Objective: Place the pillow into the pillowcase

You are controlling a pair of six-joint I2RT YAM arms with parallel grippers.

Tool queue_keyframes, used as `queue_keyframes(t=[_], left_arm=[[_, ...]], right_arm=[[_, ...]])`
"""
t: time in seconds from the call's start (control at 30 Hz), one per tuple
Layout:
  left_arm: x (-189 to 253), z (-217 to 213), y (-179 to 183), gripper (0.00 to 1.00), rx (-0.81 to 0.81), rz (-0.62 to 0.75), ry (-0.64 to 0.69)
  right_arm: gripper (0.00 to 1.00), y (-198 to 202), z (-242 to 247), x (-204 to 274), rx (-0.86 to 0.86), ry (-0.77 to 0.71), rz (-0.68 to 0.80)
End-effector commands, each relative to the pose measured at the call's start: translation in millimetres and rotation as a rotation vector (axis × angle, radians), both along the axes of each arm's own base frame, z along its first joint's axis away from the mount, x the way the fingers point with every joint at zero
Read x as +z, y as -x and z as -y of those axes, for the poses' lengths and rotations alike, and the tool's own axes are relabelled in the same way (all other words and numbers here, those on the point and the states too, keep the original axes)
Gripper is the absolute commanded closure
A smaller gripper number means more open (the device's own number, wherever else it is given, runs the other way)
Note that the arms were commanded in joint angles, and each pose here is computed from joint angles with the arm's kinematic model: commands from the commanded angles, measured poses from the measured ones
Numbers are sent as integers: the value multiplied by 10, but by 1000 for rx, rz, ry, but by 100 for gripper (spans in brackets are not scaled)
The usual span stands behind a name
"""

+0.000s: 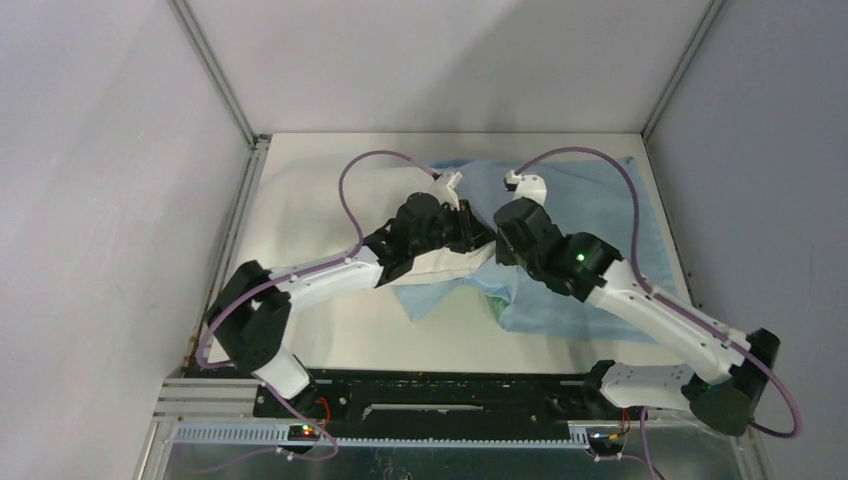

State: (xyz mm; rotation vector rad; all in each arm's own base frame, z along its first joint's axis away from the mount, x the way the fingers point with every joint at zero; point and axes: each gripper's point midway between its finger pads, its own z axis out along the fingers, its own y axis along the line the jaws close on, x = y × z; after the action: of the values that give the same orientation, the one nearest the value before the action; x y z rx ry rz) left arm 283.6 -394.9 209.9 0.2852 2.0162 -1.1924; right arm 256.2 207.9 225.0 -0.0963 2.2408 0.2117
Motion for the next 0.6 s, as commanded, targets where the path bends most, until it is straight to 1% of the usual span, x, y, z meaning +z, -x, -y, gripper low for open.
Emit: queue_keyframes(t=[0.0, 0.1, 0.17, 0.23, 0.3, 0.37, 0.43, 0.5, 0.57], left_arm=[[-62, 181, -25, 86, -21, 7, 90], [-210, 264, -109, 92, 1, -10, 92], [-342, 315, -225, 97, 50, -37, 80], [-439, 348, -371, 100, 116, -67, 70], [-602, 313, -554, 100, 227, -120, 28], [-725, 267, -704, 100, 328, -161, 23], [-795, 240, -793, 100, 391, -191, 25], [-773, 261, -836, 100, 412, -208, 40], [-670, 330, -816, 100, 383, -210, 87]], right_arm=[[100, 49, -128, 584, 24, -229, 150], [100, 154, -262, 820, 109, -323, 201], [100, 239, -403, 939, 187, -377, 216], [100, 345, -593, 1008, 278, -418, 214], [100, 434, -729, 1011, 326, -425, 213], [100, 483, -826, 948, 345, -411, 200], [100, 484, -829, 789, 333, -386, 160], [100, 451, -794, 598, 311, -361, 129], [100, 415, -720, 424, 279, -350, 86]])
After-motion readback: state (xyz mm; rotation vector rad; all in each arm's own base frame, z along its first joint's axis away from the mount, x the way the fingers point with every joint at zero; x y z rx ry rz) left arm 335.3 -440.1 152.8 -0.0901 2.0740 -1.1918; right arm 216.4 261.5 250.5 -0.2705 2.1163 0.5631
